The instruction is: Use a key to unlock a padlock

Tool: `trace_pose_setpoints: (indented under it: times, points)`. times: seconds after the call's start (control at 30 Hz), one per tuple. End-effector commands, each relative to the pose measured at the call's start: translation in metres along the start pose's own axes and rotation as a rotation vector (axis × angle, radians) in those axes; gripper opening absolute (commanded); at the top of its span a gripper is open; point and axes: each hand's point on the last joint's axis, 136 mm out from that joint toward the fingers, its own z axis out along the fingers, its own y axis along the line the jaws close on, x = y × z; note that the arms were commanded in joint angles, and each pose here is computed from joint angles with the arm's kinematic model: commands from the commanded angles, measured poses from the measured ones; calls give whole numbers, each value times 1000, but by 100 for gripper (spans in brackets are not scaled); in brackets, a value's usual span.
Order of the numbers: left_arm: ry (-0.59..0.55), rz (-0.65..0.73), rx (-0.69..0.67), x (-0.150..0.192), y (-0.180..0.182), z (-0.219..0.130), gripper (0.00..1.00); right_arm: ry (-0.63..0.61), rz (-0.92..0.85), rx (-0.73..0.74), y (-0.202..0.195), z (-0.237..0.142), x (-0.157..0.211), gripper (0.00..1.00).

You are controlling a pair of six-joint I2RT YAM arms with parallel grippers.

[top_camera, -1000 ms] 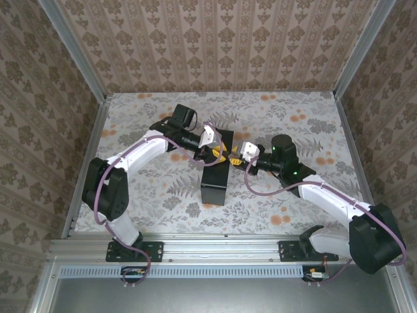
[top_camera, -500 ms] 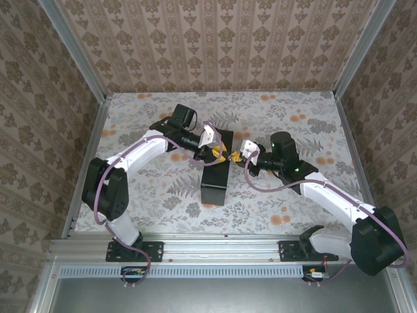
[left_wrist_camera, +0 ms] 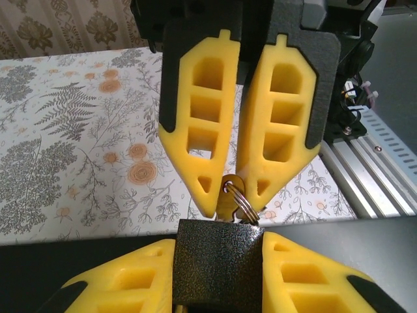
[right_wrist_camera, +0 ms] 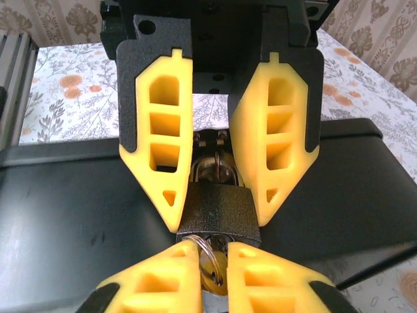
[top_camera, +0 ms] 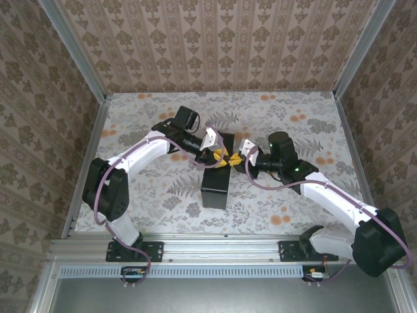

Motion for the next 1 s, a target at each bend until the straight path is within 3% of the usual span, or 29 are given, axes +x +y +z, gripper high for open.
trace_pose_setpoints:
  times: [0.0, 0.23, 0.37, 0.47, 0.53, 0.6, 0.73, 0.97]
  points:
    - [-73, 123, -4, -37, -1, -8, 19, -35, -31, -81, 13, 3, -21, 4]
    - [-72, 133, -29, -36, 3, -12, 18, -35, 94, -115, 9, 0, -20, 0]
    - [-16, 149, -64, -32, 9, -9, 21, -30, 337, -247, 16, -2, -38, 0]
    - [-5, 138, -71, -32, 12, -6, 31, 8, 548, -285, 17, 2, -40, 0]
    - [1, 124, -86, -31, 17, -6, 46, 47, 644, -260, 16, 2, -29, 1]
    - [1, 117, -108, -32, 20, -8, 54, 83, 691, -201, 12, 2, -13, 11]
    - [-25, 106, -154, -41, 26, -21, 58, 95, 724, -111, -3, -3, 8, 26]
    - [-64, 10, -231, -50, 28, -62, 60, 60, 628, -10, -26, -18, -6, 34]
